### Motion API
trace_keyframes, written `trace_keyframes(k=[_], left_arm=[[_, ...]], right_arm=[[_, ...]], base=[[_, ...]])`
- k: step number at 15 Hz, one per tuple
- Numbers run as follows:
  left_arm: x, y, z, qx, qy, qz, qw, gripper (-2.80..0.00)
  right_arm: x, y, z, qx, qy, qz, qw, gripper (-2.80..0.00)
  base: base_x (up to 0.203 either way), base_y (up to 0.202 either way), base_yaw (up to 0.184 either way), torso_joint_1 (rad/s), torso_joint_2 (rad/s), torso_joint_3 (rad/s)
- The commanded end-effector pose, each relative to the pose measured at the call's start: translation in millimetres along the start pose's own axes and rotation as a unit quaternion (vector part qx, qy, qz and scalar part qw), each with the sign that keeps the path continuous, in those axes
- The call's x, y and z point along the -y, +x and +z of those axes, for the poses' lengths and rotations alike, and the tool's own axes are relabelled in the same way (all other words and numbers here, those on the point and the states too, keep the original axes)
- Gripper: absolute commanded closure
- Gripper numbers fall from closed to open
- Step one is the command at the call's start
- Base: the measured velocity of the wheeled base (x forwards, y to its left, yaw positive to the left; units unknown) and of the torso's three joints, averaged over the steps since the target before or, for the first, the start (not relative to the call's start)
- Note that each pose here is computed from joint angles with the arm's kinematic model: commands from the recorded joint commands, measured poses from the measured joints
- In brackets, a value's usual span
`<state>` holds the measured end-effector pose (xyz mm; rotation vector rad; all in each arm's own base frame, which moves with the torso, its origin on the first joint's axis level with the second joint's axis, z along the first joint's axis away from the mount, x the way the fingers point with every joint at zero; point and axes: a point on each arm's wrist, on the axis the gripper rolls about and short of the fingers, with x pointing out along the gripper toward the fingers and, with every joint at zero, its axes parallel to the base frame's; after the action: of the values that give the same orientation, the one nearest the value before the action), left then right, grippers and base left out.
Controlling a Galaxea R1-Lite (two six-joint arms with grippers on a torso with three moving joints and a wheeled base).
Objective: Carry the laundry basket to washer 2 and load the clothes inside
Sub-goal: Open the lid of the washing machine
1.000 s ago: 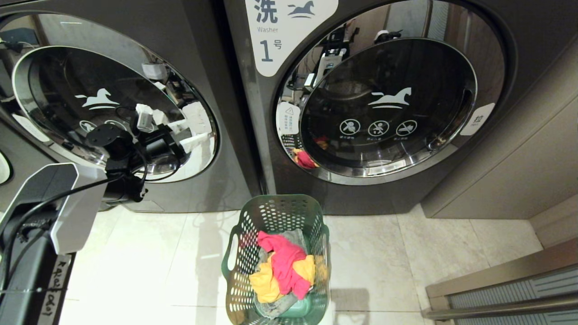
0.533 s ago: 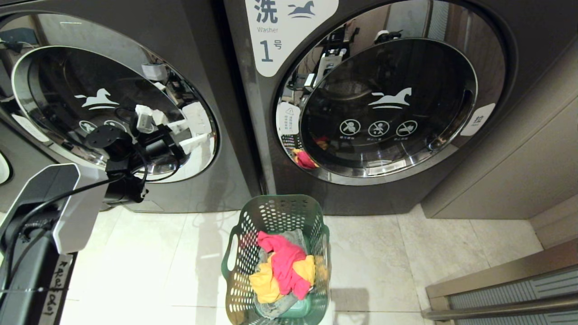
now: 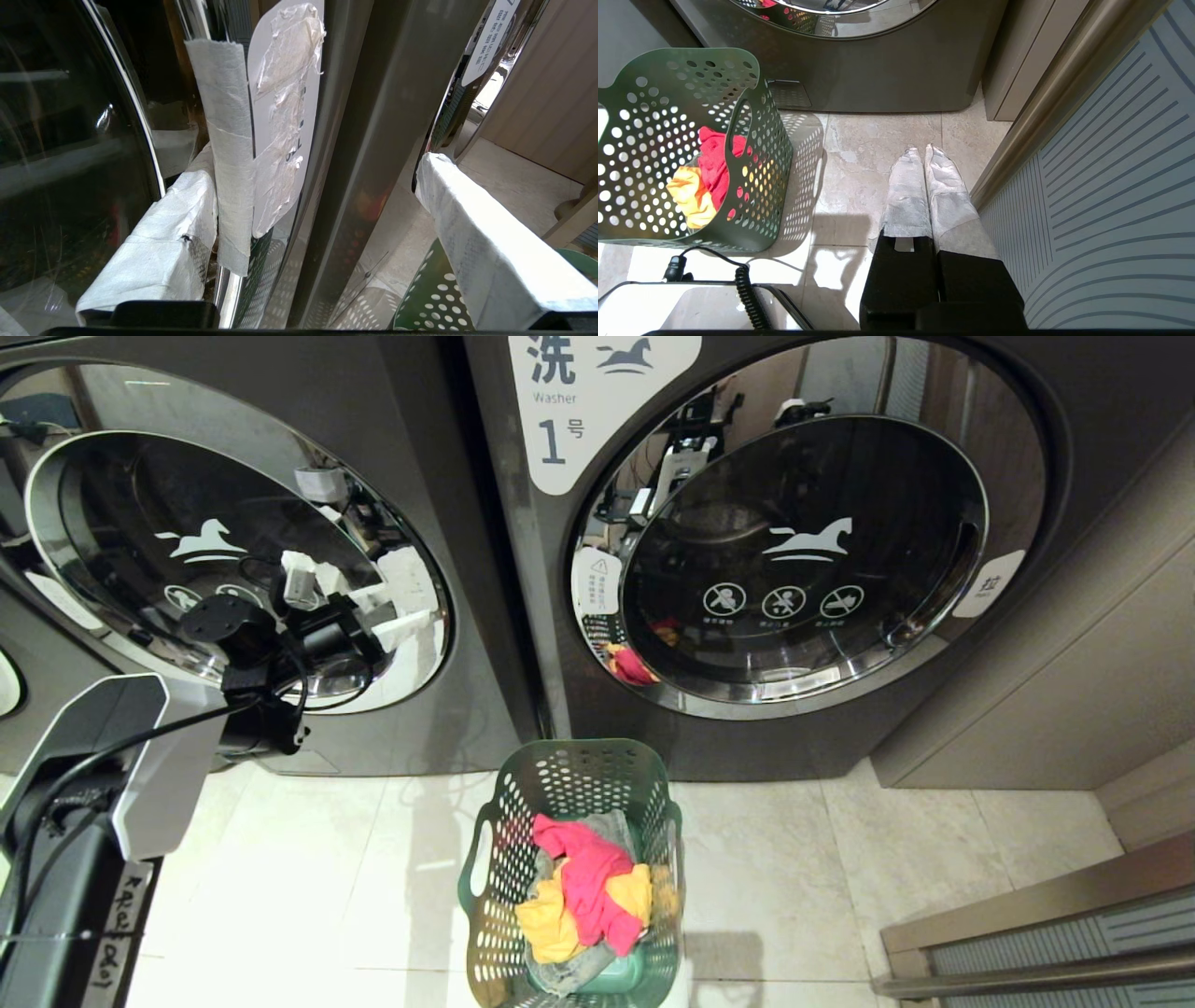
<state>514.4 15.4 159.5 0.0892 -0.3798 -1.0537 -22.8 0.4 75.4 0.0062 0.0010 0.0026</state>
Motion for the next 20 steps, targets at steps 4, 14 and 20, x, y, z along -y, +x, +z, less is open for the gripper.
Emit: trace_keyframes(k=[4,14,20], left_arm=[[3.1,5,0,0.003,0.001,-0.004,1.0,-2.8],[14.5,20,-3,-0.011,-0.007,-0.082,0.9965,-2.8],[20.3,27,1,-0.008,0.002,-0.107,0.9942,-2.8]], right_arm=[[0,0,0,-0.001,0.0,0.0,1.0,0.0],[0,0,0,0.0,0.0,0.0,1.0,0.0],[0,0,0,0.0,0.0,0.0,1.0,0.0]], base=[[0.0,0.0,0.0,0.0,0.0,0.0],[0.0,0.0,0.0,0.0,0.0,0.0],[0.0,0.0,0.0,0.0,0.0,0.0]])
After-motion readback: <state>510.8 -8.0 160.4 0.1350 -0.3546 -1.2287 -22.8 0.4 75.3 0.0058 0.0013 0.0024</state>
